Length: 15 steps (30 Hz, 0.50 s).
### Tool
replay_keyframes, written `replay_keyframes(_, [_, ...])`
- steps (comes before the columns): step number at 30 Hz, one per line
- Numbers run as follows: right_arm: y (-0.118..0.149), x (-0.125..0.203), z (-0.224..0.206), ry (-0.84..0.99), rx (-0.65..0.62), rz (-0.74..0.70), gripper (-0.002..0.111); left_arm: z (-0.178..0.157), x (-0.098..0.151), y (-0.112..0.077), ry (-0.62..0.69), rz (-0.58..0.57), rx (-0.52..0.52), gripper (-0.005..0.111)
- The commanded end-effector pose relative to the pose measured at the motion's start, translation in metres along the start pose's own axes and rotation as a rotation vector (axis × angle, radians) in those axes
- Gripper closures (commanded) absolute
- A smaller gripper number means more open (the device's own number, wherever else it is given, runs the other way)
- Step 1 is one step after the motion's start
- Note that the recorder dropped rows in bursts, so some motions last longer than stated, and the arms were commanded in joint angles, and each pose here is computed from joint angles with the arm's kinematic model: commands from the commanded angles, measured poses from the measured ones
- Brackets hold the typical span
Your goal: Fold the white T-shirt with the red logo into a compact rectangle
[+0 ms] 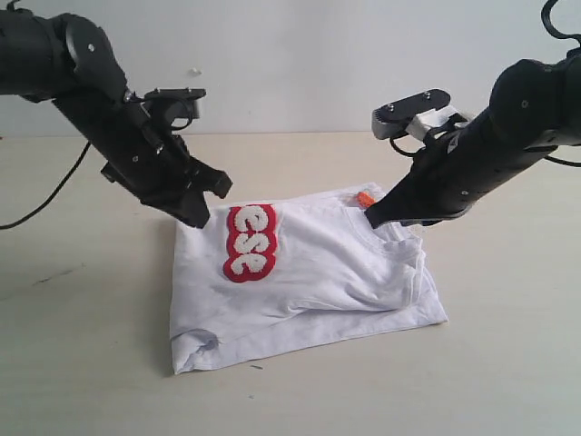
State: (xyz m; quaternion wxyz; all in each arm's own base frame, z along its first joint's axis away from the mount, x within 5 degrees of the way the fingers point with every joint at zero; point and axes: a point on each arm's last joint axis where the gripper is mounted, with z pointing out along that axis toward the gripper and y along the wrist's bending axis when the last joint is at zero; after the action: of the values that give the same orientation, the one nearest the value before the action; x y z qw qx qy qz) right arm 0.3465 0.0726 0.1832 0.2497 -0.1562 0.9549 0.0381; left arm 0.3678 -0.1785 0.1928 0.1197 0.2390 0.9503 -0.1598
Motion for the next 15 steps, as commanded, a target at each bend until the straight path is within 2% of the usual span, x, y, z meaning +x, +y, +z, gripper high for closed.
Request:
replay_keyframes(1, [-0.010,0.004,0.004,0.028,0.038,0.024,0.108,0.008,0.025,0.001,-0.029,-0.054,-0.009,0.107])
replay_keyframes(8, [-0.008,0.023,0.035,0.177,-0.015,-0.017,0.108,0.044,0.059,0.003,0.041,-0.112,0.059,0.107])
replay_keyframes(15, [-0.003,0.034,0.051,0.257,-0.078,-0.023,0.108,0.050,0.062,0.005,0.020,-0.116,0.061,0.107])
